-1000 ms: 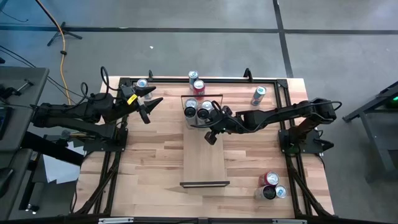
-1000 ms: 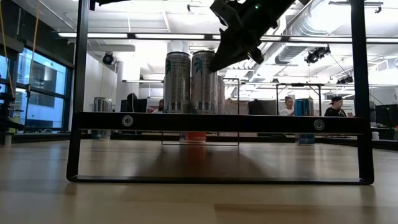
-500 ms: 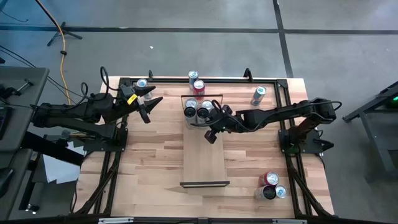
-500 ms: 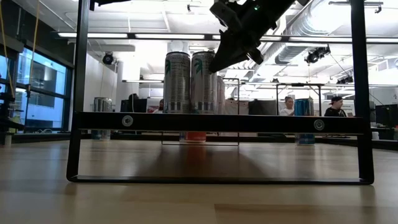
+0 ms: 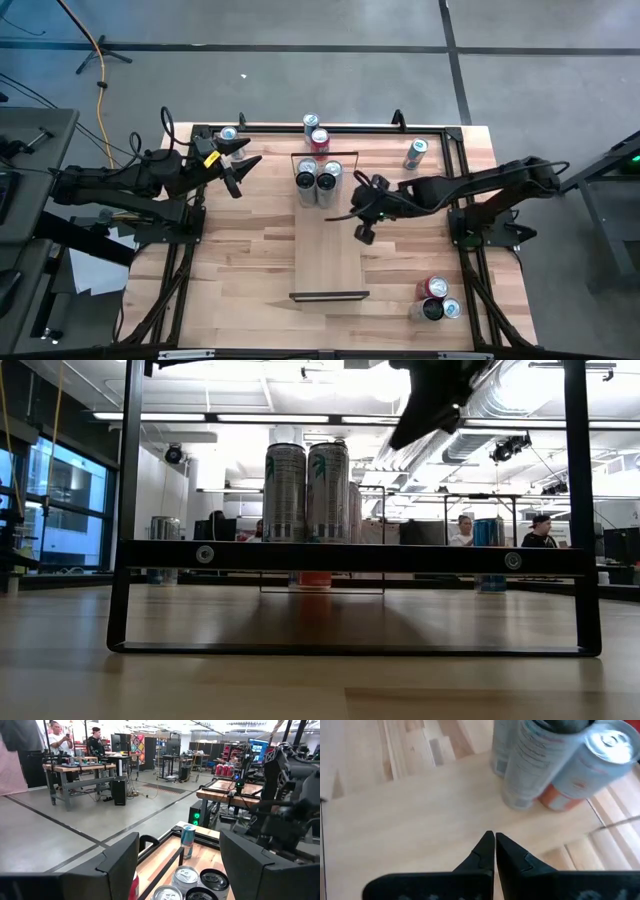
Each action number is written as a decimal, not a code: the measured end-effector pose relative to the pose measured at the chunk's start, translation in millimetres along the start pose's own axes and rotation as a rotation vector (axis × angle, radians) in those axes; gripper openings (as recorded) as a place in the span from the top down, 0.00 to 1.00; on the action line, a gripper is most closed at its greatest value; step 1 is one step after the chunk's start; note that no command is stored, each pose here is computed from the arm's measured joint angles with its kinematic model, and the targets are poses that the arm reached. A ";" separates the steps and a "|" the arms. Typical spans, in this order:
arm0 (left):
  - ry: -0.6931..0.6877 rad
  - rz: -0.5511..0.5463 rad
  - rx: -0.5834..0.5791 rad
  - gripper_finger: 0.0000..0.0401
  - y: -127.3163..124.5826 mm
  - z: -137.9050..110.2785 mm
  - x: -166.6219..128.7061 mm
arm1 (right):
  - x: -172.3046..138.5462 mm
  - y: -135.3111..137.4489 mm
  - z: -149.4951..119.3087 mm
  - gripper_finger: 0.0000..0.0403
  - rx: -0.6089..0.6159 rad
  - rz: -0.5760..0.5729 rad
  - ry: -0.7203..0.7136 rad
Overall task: Place canned beverage on shelf
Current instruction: Put the white pink soda can on the shelf
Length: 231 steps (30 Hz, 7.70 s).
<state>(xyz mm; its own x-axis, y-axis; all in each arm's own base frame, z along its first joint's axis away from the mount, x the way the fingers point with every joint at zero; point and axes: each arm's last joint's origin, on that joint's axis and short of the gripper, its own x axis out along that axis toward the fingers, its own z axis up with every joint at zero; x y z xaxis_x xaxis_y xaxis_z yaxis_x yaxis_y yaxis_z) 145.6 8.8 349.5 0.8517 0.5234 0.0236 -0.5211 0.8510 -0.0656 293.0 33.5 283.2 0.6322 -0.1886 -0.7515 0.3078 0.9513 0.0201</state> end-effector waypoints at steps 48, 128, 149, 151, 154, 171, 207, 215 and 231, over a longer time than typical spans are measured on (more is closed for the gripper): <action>0.015 -0.024 -0.007 0.42 -0.6 -1.5 0.0 | -93.6 -53.8 -34.2 1.00 0.153 0.214 -0.920; 0.013 0.087 -0.043 0.42 2.6 -2.0 -0.1 | -83.0 -52.1 -37.7 1.00 0.126 0.193 -0.837; 0.650 0.725 -0.011 0.20 94.7 -21.1 59.5 | -80.5 -52.2 -40.1 1.00 0.160 0.202 -0.799; 0.721 0.818 -0.004 0.20 109.2 -30.2 64.2 | -80.5 -52.2 -40.1 1.00 0.159 0.202 -0.799; 0.754 0.864 -0.060 0.20 121.2 -37.6 69.8 | -80.5 -52.2 -40.1 1.00 0.160 0.202 -0.799; 0.711 0.842 -0.189 0.20 124.1 -37.3 72.7 | -78.4 -53.4 -42.0 1.00 0.199 0.172 -0.775; 0.080 -0.184 -0.228 0.20 -2.7 50.2 15.3 | -139.7 -49.2 15.0 0.20 0.235 0.146 -0.636; 0.062 -0.159 -0.240 0.20 0.5 52.8 10.8 | -138.8 -47.0 11.0 0.04 0.165 0.180 -0.352; 0.074 -0.162 -0.201 0.20 0.7 51.4 11.0 | -150.9 17.9 -58.1 0.04 0.764 0.416 0.724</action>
<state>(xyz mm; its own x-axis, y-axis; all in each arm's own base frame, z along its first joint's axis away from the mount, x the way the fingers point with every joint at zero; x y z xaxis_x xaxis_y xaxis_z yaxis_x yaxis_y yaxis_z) 151.9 17.3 400.9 0.9286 0.3705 -0.0223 -0.3629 0.8936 -0.2641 161.8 93.2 358.6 0.3031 0.5294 -0.7924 0.6807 0.4616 0.5688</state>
